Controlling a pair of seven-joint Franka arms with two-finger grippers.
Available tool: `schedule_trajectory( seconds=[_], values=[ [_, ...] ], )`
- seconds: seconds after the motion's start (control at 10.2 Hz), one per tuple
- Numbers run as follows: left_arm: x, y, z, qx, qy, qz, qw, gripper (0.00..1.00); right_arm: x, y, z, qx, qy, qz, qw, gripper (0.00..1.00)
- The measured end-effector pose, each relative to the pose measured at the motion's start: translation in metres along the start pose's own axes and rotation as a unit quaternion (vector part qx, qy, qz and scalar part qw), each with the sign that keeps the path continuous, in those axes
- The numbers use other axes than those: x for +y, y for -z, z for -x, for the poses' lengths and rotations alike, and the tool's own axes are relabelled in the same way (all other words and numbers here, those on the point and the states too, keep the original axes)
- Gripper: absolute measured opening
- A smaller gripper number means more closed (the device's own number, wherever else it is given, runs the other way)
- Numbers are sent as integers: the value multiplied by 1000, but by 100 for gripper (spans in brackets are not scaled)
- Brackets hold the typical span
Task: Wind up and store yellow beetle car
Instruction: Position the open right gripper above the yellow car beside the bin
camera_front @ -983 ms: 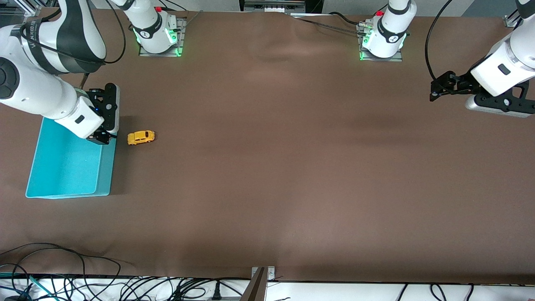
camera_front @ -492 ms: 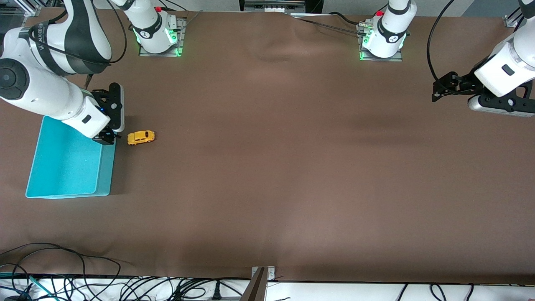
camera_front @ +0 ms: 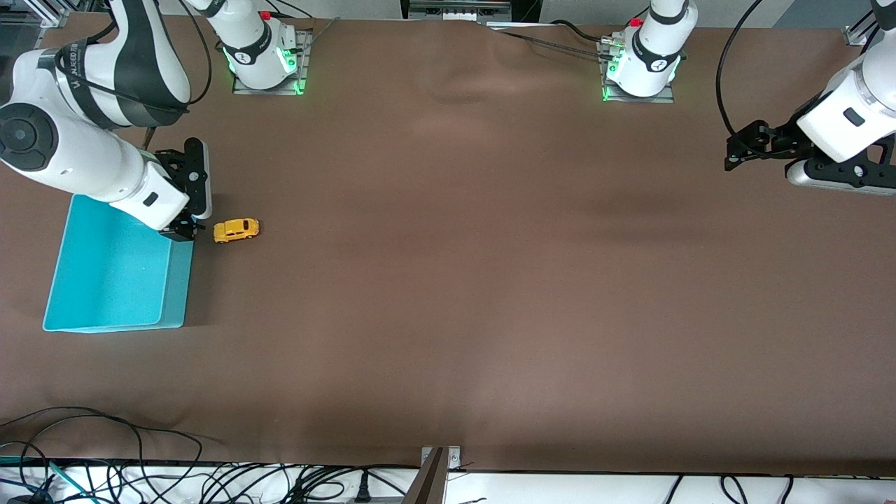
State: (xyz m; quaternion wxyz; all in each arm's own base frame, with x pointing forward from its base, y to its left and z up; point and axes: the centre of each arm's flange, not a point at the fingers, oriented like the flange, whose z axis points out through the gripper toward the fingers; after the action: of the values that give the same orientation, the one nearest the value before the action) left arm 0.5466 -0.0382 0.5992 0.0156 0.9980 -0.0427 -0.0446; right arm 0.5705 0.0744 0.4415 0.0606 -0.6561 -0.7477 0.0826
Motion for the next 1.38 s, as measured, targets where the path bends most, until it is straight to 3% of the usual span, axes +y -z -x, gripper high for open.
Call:
schedule_trajectory(
  seconds=[0.59,1.38],
  values=[
    [-8,-1,-2,-1,7,1,1000,100,1,-4,3,-4,48,4,999,100],
    [-8,-1,-2,0,7,1,1000,100,-2,-16,-1,-4,69,-8,998,100]
  ],
)
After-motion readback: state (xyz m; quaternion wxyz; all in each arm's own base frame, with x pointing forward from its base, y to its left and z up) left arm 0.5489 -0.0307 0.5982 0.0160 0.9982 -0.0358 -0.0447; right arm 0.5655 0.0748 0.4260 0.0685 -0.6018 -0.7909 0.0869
